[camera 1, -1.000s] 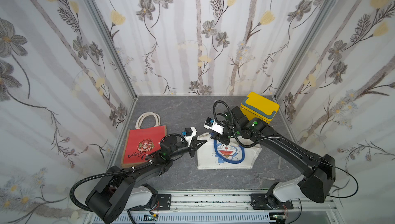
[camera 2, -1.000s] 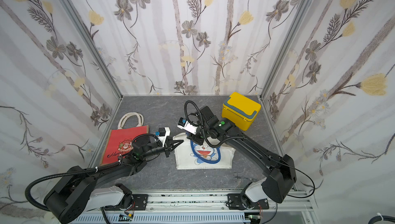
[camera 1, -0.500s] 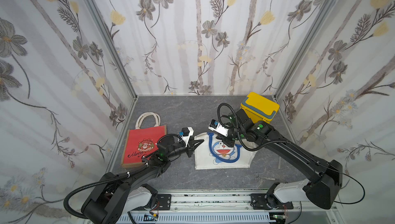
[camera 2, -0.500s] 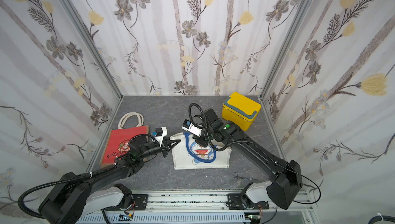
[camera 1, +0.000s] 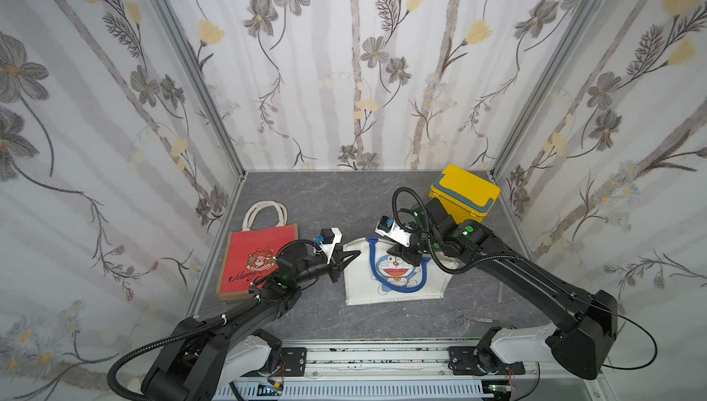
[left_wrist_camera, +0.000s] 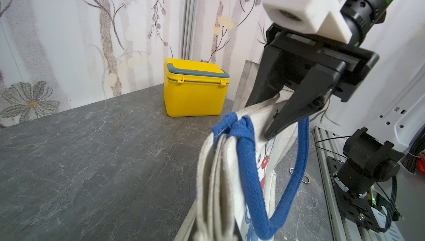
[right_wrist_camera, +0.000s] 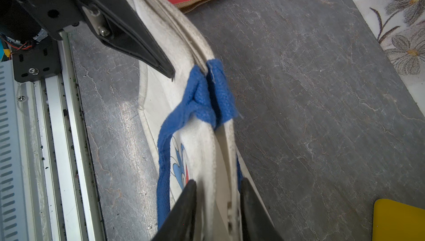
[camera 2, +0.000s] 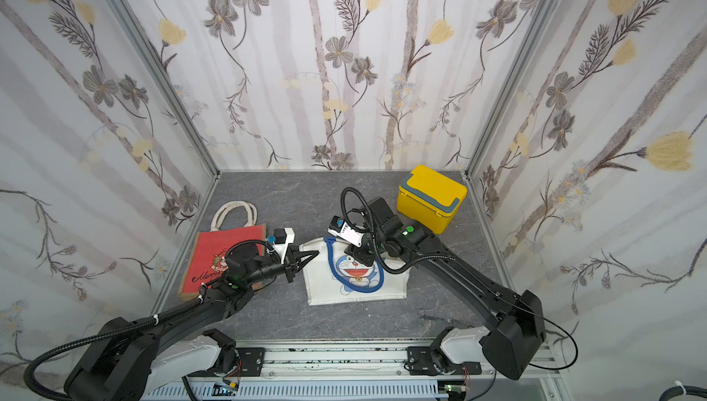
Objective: Put away the canvas bag
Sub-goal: Press the canvas bag at the center of the board.
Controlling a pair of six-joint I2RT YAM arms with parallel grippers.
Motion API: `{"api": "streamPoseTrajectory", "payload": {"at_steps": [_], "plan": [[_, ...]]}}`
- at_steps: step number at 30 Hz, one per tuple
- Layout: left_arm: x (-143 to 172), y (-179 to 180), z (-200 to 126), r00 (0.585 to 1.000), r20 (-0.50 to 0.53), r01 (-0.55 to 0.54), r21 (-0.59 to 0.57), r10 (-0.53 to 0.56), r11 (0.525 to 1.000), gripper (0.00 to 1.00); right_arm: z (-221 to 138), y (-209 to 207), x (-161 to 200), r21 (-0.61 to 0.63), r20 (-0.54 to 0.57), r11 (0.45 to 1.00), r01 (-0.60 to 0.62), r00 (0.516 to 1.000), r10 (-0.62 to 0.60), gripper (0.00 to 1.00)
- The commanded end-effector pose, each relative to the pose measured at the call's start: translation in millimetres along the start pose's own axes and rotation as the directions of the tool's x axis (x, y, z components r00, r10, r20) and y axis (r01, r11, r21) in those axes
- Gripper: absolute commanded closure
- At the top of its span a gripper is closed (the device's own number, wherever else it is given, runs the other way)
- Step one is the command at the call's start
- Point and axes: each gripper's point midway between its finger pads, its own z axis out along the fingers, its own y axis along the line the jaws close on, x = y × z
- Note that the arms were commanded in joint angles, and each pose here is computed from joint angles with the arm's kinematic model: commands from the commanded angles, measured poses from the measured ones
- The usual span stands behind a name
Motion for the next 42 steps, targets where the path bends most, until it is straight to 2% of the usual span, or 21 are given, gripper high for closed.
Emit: {"api": "streamPoseTrajectory", "payload": {"at_steps": [1,4,9,14,15,18,19,22,25,28,32,37,39,42], "plan": [[-3.2,-0.6,-2.0,1.000,0.015,-0.015,0.001,0.015,1.000,1.00,-5.9,-2.6,-0.9,0.029,0.013,1.000,0.009,1.000,-0.009,0.78],[-3.5,-0.4,-2.9,1.000,0.018,-0.012,-0.002,0.012,1.000,1.00,-12.9,-4.1,-3.3,0.057,0.041,0.998,0.022,0.999,-0.024,0.82],[-8.7,-2.2,-2.9,0.999,0.034,-0.008,0.007,0.008,1.000,1.00,-15.3,-3.8,-6.3,0.063,0.063,0.998,0.032,0.997,-0.036,1.00],[-11.3,-0.9,-4.6,0.999,0.042,-0.012,-0.006,0.013,1.000,1.00,-10.7,-6.0,-3.3,0.064,0.039,0.997,0.031,0.999,-0.033,1.00],[-11.7,-0.3,-5.2,0.999,0.043,-0.013,-0.012,0.014,1.000,0.97,-10.5,-6.7,-1.7,0.069,0.032,0.997,0.030,0.999,-0.032,1.00],[-16.0,8.5,-5.7,0.999,0.044,-0.018,-0.069,0.021,0.997,0.50,-10.5,-7.8,0.2,0.076,0.027,0.997,0.028,0.999,-0.030,1.00],[-20.5,9.9,-6.2,0.999,0.042,-0.027,-0.084,0.031,0.996,0.40,-9.7,-6.3,-1.1,0.066,0.034,0.997,0.026,0.999,-0.029,1.00],[-40.6,11.8,-9.7,0.995,0.046,-0.078,-0.149,0.085,0.986,0.25,-5.7,-2.3,-4.1,0.033,0.048,0.999,0.014,0.999,-0.016,1.00],[-59.2,14.6,-11.9,0.992,0.017,-0.119,-0.219,0.126,0.969,0.20,-1.0,-2.3,-4.9,0.024,0.053,1.000,0.003,0.999,-0.005,1.00],[-72.1,26.8,-11.6,0.997,-0.068,-0.056,-0.299,0.037,0.952,0.20,2.9,-2.5,-5.6,0.018,0.061,1.000,-0.005,0.998,0.004,1.00],[-64.7,3.0,-4.8,0.964,-0.266,-0.078,-0.202,0.022,0.976,0.19,-0.5,-0.2,-11.5,-0.002,0.101,1.000,-0.014,0.995,0.014,1.00],[-37.8,-15.0,-2.8,0.878,-0.477,-0.106,-0.106,0.044,0.989,0.18,-3.6,4.4,-14.1,-0.016,0.166,1.000,-0.005,0.986,0.007,0.97],[-32.2,-22.5,1.6,0.849,-0.519,-0.135,-0.041,0.094,0.990,0.16,-4.5,4.7,-14.8,-0.018,0.189,1.000,-0.008,0.982,0.011,0.96],[-30.5,-15.0,11.6,0.809,-0.570,-0.208,-0.042,0.148,0.977,0.15,-6.0,7.1,-16.9,-0.034,0.217,0.999,-0.011,0.976,0.019,0.96]]}}
